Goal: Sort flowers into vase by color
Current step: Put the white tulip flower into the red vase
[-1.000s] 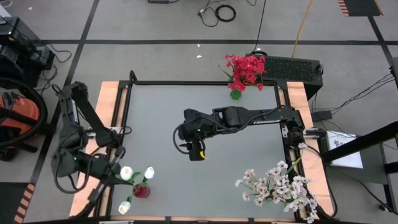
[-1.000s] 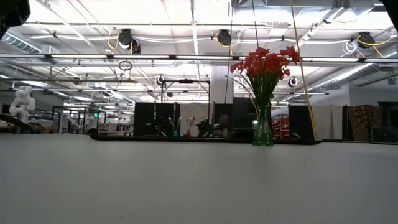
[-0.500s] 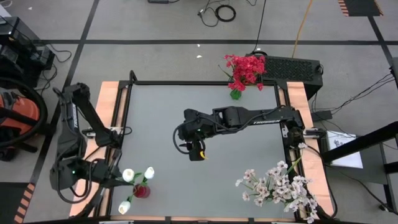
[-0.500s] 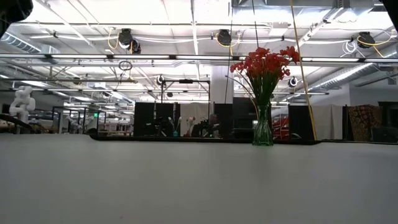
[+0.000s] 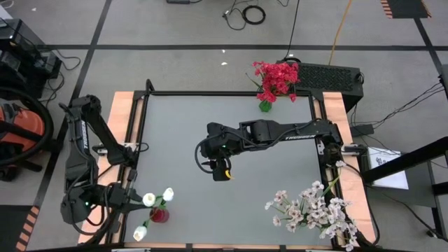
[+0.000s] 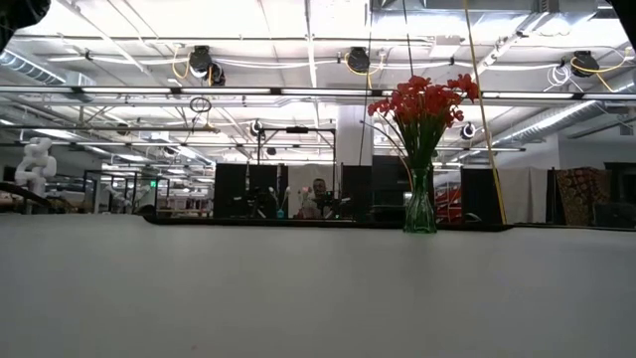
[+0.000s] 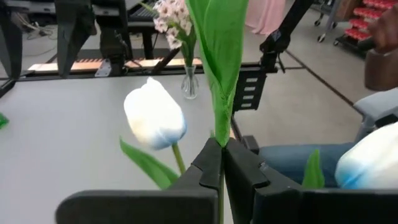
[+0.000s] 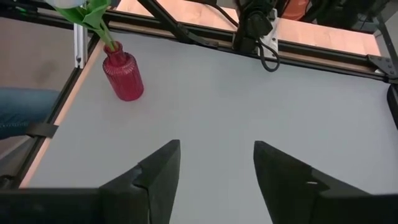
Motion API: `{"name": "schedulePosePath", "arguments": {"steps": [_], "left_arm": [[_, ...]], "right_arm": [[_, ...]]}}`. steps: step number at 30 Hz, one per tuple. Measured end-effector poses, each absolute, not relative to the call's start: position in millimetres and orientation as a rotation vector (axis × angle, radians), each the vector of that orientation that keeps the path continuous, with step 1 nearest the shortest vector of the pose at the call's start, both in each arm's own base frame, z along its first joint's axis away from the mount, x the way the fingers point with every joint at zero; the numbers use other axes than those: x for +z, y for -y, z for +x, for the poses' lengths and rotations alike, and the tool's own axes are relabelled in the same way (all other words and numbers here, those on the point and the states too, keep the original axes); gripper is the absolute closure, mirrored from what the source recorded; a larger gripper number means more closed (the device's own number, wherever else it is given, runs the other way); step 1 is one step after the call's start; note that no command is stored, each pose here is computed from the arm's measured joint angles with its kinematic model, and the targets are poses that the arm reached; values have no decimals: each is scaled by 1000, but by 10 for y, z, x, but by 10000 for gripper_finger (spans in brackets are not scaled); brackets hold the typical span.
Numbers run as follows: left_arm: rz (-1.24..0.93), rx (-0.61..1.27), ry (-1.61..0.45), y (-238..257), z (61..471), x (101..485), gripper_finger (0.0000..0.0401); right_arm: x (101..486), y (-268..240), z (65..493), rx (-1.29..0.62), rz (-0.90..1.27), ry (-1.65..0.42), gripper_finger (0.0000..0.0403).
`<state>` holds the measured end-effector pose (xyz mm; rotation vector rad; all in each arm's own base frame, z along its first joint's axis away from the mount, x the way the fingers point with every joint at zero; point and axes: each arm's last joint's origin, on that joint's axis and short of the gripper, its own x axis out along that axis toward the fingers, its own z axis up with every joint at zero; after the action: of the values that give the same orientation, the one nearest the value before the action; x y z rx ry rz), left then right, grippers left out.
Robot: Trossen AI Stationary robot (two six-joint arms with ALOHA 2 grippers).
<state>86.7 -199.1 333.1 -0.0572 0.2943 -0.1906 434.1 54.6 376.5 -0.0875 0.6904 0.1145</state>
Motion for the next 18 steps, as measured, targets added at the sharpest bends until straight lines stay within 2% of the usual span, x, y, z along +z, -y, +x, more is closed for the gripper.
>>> {"name": "schedulePosePath", "arguments": {"steps": [5,14,18], "left_arm": [[-45,-185,-301,1982,865,3318,355],[-13,-220,-405,1833,804,3270,244],[7,-260,-458,1707,753,3285,206]], "right_arm": [[3765,-546,4341,115,-87,-690,206],[3754,-545,4332,115,-88,-705,206],[3744,-544,4323,114,-85,-718,206]]}}
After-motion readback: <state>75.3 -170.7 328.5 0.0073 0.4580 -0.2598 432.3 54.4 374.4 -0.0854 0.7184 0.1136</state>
